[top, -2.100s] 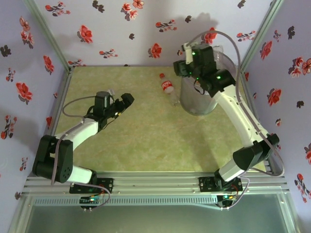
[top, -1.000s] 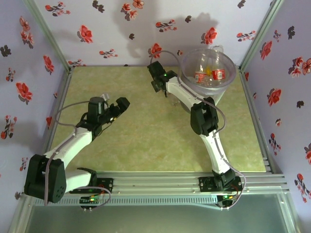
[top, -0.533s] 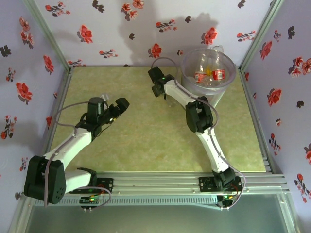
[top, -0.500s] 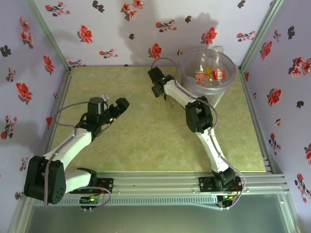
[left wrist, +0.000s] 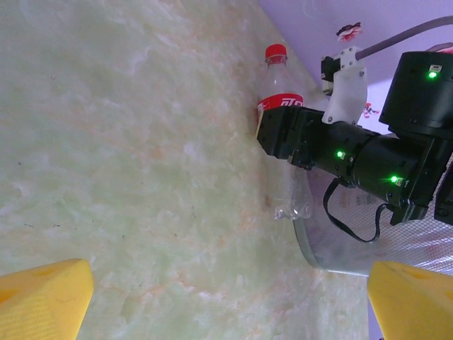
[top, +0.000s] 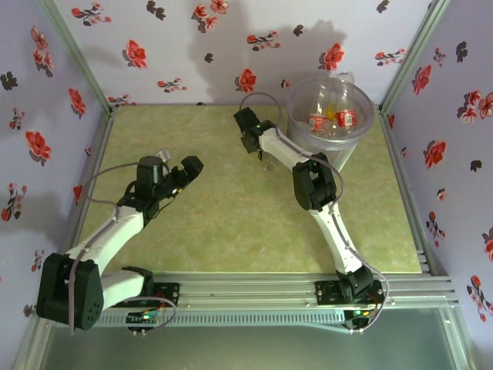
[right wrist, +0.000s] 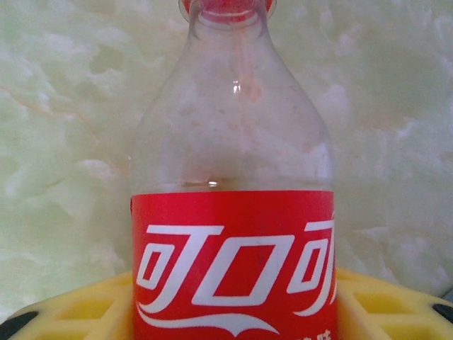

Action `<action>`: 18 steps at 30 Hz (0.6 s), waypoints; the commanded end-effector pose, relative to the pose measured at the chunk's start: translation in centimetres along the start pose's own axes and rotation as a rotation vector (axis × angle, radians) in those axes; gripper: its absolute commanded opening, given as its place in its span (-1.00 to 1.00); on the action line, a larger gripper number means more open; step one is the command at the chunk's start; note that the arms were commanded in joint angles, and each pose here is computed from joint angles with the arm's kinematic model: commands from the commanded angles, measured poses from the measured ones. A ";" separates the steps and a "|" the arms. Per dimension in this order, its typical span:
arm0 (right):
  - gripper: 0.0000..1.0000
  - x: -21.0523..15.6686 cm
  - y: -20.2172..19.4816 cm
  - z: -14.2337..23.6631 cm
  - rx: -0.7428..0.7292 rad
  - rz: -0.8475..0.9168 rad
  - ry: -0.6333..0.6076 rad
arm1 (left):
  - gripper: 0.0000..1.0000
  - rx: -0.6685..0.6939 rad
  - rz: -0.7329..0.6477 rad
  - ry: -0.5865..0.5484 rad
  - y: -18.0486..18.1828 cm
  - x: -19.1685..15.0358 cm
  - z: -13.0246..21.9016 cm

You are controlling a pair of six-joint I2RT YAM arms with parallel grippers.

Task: Put the plastic bottles in the bin

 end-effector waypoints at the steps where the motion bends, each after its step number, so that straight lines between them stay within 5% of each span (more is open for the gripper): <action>1: -0.03 3.3 -0.6 4.7 0.048 -0.049 -0.125 | 0.99 0.007 -0.022 -0.024 0.0 0.4 0.5; 18: -0.08 8.3 -8.7 30.6 0.170 -0.149 -0.669 | 0.99 0.006 -0.018 -0.025 0.0 0.6 0.1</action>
Point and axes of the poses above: each hand's point on the last joint's axis, 136 mm out from that joint toward the fingers, its own z axis back along the fingers, its own y axis along the line the jaws close on, x = y × z, the point moved 5 cm from there along z, back along the fingers, and after that the axes turned 3 degrees about z, right-handed, at the moved point
